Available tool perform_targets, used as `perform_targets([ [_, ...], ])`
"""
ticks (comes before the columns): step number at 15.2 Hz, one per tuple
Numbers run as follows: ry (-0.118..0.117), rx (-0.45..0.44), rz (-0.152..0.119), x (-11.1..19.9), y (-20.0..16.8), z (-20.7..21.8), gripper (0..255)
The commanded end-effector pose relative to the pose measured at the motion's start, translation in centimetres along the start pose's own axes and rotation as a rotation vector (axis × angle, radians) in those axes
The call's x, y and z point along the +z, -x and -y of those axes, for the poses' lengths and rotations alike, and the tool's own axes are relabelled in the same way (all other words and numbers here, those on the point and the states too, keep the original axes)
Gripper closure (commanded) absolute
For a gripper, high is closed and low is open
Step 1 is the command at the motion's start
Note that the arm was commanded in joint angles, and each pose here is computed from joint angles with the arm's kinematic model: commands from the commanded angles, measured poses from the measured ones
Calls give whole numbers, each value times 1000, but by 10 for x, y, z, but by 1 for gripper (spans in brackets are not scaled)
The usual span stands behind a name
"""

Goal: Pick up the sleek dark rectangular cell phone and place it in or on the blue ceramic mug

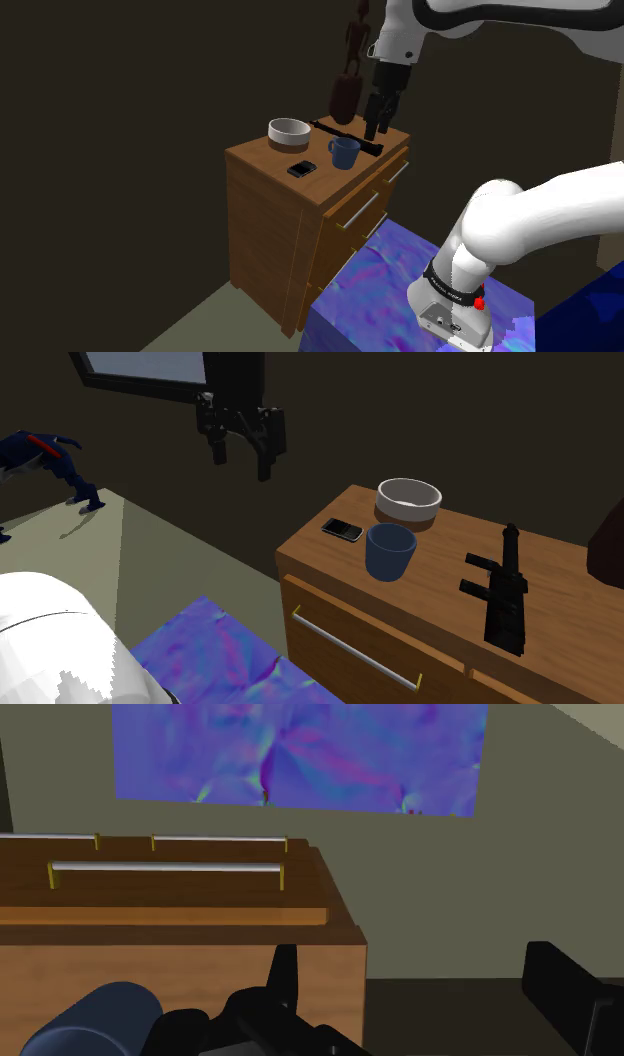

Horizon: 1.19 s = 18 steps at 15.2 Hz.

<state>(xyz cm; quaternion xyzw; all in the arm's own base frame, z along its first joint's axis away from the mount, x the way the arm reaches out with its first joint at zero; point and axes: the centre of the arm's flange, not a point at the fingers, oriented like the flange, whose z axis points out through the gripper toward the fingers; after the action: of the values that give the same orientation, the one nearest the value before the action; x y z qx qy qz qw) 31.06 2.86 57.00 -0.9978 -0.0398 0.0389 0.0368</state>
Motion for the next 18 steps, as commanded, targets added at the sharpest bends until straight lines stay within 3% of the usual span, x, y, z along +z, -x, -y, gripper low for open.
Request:
perform_targets([
  [1,0,0,0,0,0,0,0],
  [10,25,503,-33,64,-94,22,0],
  [18,48,951,-63,118,-178,-1,0],
])
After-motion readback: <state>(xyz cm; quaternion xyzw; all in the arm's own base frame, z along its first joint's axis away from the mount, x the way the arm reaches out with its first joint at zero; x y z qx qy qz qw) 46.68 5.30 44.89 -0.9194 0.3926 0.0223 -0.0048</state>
